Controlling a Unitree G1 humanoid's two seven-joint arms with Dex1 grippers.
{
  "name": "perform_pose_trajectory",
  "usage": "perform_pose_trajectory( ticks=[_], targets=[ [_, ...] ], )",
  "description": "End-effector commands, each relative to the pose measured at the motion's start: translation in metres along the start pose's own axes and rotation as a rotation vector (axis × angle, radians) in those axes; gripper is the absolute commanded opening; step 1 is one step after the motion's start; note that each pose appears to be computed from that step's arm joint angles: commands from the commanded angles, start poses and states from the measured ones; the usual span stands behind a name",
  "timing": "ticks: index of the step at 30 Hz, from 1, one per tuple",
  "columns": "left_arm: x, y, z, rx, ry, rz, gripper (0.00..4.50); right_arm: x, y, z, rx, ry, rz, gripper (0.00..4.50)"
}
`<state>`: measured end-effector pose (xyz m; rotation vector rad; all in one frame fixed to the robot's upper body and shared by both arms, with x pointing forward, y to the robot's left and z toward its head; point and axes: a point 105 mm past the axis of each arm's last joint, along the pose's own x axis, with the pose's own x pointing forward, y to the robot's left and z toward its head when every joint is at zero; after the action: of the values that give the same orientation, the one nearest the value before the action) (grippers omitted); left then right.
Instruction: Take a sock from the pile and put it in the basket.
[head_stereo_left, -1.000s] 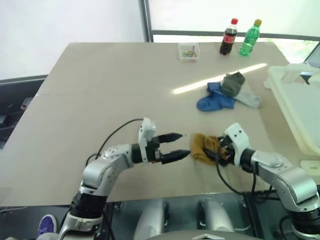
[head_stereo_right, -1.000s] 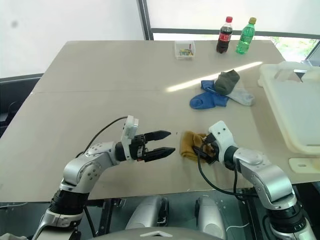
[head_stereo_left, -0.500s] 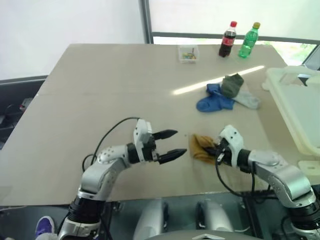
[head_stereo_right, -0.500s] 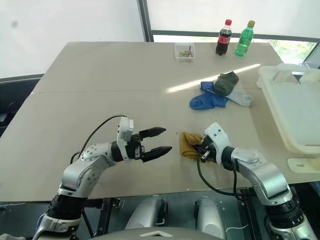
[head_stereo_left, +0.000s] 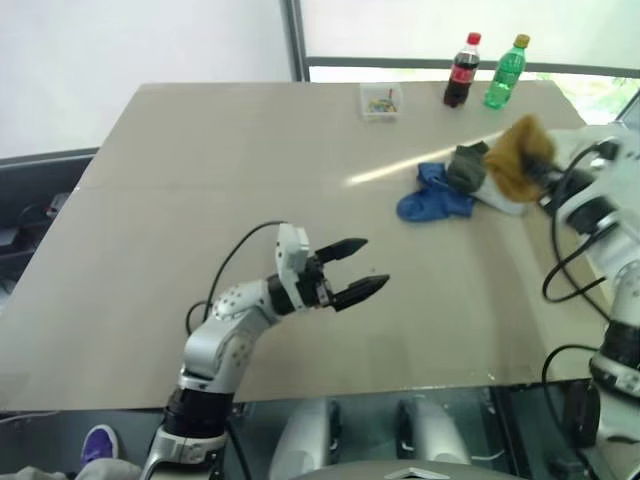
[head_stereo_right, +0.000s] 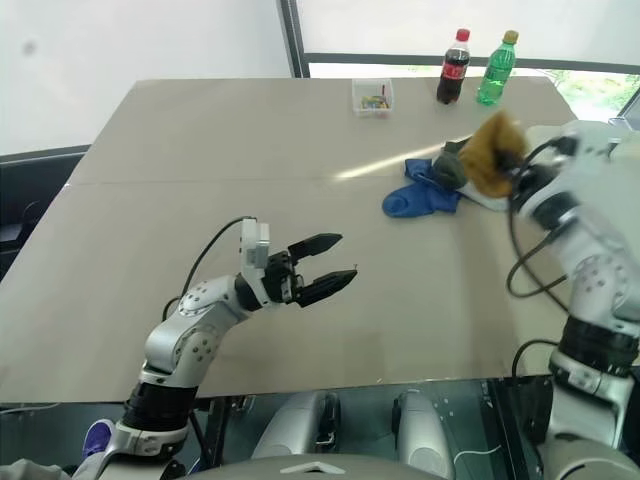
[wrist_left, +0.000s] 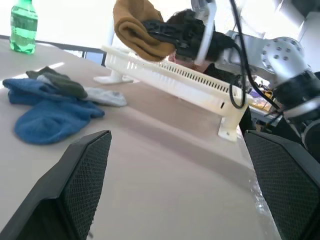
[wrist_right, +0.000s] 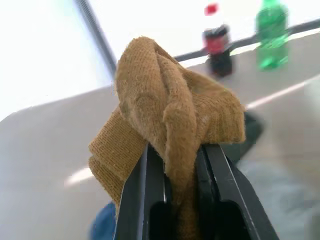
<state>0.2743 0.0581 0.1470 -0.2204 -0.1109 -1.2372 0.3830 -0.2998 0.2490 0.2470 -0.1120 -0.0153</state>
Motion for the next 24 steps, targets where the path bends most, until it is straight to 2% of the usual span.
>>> perform_pose_trajectory(
  ticks=[1, 4, 8, 10, 11, 17, 18, 21, 24],
  targets=[
    [0.004, -0.001, 0.006, 0.043, -0.024, 0.004, 4.50, 0.014, -0.050, 0.021, -0.065, -0.042, -0.246, 0.03],
    [0.005, -0.001, 0.005, 0.047, -0.024, 0.010, 4.50, 0.027, -0.070, 0.021, -0.057, -0.033, -0.334, 0.03],
    [0.003, -0.001, 0.006, 0.058, -0.026, 0.034, 4.50, 0.038, -0.083, -0.002, 0.008, 0.078, -0.395, 0.03],
    [0.001, -0.001, 0.006, 0.061, -0.027, 0.049, 4.50, 0.039, -0.085, -0.012, 0.056, 0.117, -0.397, 1.07],
    [0.000, -0.001, 0.006, 0.062, -0.026, 0.054, 4.50, 0.038, -0.086, -0.016, 0.081, 0.128, -0.401, 1.26],
    [-0.003, -0.001, 0.006, 0.069, -0.031, 0.087, 4.50, 0.033, -0.095, -0.017, 0.101, 0.152, -0.423, 4.27],
    [-0.003, -0.001, 0.005, 0.070, -0.032, 0.090, 4.50, 0.031, -0.097, -0.015, 0.092, 0.151, -0.432, 4.44],
    [-0.002, 0.001, 0.005, 0.074, -0.032, 0.106, 4.50, 0.027, -0.100, -0.002, 0.048, 0.117, -0.404, 4.44],
    [-0.002, 0.007, 0.006, 0.089, -0.024, 0.129, 4.50, 0.021, -0.089, 0.011, -0.034, 0.077, -0.322, 4.44]
  ],
)
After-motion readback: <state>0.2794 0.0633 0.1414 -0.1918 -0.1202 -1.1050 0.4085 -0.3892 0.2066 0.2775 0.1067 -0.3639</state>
